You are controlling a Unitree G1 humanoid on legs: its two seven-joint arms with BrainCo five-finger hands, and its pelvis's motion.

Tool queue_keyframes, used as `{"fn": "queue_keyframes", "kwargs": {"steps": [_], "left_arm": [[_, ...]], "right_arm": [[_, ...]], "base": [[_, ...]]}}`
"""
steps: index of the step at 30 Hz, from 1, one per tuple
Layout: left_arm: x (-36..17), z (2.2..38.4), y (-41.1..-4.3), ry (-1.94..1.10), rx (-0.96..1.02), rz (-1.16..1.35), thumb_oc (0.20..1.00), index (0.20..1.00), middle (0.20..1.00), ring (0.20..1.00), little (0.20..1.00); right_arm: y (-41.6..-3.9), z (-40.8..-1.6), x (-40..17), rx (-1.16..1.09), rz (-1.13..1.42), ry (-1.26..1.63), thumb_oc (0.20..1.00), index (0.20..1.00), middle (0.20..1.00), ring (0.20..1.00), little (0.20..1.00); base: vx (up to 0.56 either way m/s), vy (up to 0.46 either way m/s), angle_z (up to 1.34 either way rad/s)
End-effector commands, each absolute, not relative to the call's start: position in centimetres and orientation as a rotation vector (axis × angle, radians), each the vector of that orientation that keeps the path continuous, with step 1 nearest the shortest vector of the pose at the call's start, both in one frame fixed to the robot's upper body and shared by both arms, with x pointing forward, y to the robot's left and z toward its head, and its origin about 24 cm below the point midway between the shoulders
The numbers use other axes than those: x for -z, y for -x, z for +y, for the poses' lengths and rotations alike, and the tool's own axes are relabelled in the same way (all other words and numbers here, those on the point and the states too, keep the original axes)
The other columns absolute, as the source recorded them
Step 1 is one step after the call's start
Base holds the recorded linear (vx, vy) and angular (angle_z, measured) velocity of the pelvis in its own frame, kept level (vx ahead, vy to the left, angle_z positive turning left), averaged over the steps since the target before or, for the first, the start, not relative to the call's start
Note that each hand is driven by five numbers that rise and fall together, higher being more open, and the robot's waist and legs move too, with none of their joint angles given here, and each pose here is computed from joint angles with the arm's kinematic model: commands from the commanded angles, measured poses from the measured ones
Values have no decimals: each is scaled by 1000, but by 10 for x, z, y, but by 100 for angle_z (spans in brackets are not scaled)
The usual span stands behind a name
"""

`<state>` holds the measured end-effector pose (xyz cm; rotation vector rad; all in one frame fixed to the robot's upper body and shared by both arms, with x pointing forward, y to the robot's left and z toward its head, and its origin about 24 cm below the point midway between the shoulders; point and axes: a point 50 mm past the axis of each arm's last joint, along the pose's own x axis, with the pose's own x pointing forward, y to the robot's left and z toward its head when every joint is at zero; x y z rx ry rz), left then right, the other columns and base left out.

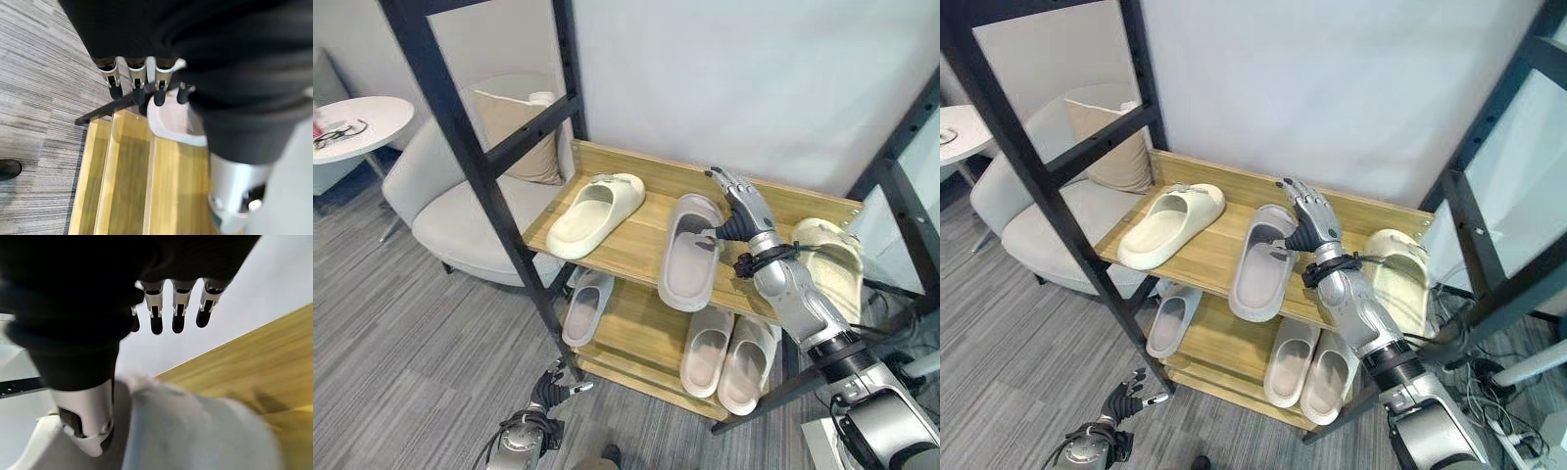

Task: Arrange the slippers neatly on the shoe rack.

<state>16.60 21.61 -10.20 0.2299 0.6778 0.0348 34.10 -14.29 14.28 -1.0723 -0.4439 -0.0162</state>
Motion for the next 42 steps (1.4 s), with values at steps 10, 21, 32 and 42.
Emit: {"fn": "queue_keyframes", "kwargs": {"steps": [10, 21, 32, 42], "left_arm": [[83, 214, -196, -272, 14, 549, 1000, 1000, 1000, 1000, 1000], [87, 214, -195, -250, -10, 582, 1000, 1000, 1000, 1000, 1000], [89, 225, -188, -243, -48, 619, 1000, 1000, 1000, 1000, 1000], [92, 229, -183, -247, -45, 647, 1000, 1000, 1000, 1000, 1000]], "right_arm": [[-378, -135, -192, 149, -522, 1229, 1000, 1000, 1000, 1000, 1000], [-399, -114, -177, 82, -319, 1257, 1000, 1000, 1000, 1000, 1000], [-387, -128, -134, -37, -152, 1248, 1000, 1000, 1000, 1000, 1000], [-374, -145, -94, -81, 2, 1236, 1000, 1000, 1000, 1000, 1000]], "base": [[-7, 5, 6], [-3, 0, 0], [-3, -6, -5], [7, -18, -8]]}}
